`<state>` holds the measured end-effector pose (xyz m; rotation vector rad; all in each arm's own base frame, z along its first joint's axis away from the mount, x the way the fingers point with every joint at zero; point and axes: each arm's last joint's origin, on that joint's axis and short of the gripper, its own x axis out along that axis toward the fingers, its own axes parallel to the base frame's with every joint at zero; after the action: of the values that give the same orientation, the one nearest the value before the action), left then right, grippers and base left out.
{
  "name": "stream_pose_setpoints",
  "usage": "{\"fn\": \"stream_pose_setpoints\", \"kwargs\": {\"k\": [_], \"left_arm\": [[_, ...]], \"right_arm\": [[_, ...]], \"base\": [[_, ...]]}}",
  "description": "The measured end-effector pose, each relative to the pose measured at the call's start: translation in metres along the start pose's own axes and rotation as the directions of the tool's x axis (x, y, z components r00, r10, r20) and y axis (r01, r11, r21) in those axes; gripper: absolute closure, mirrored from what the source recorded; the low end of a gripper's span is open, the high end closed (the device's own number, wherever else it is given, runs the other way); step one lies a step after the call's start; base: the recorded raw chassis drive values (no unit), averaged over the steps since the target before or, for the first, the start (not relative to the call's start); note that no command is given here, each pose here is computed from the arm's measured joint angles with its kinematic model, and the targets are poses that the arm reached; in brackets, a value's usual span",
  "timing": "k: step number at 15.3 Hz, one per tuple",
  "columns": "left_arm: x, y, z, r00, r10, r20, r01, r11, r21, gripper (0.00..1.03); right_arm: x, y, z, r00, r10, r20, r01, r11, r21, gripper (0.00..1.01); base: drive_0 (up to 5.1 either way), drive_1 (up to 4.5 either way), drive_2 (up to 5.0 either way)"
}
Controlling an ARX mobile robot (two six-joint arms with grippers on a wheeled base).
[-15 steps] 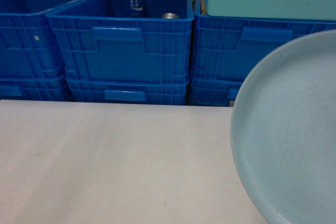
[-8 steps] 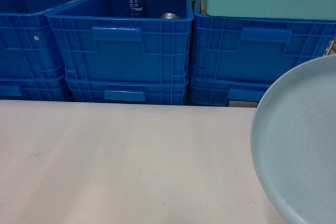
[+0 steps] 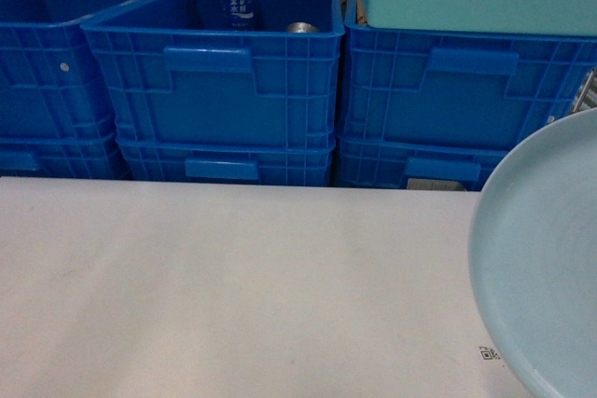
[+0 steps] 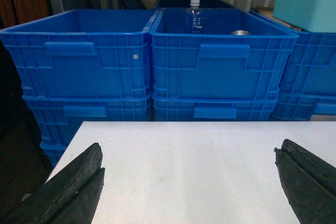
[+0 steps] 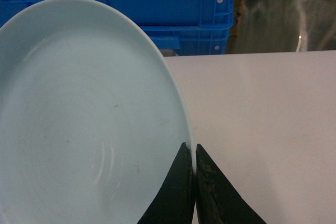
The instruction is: Place blue tray on left shelf second layer neatly
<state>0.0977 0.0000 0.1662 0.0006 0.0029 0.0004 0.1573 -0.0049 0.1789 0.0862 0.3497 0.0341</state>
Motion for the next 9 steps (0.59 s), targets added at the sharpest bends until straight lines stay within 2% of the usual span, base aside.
{"fn": "stream_pose_setpoints", "kwargs": {"k": [1,4,9], "left_arm": [[0.0,0.0,0.0,1.0,0.0,0.0,0.0,1.0,0.0,0.05],[0.0,0.0,0.0,1.0,0.0,0.0,0.0,1.0,0.0,0.05],[0.0,0.0,0.0,1.0,0.0,0.0,0.0,1.0,0.0,0.05]], "right_arm": [[-0.0006,-0.0016,0.0004,1.0,-0.006,0.004,0.006,1.0,0.005,0.99],[-0.0036,0.0005,0.0004,1.0,0.018,0.005,-0.018,0.9998,0.0,0.99],[-0.0041,0.0006,0.0008,1.0,0.017,0.01,-0.017,0.9998,-0.003,0.99]], "base": [[0.0,0.0,0.0],[0.0,0.0,0.0],[0.0,0.0,0.0]]}}
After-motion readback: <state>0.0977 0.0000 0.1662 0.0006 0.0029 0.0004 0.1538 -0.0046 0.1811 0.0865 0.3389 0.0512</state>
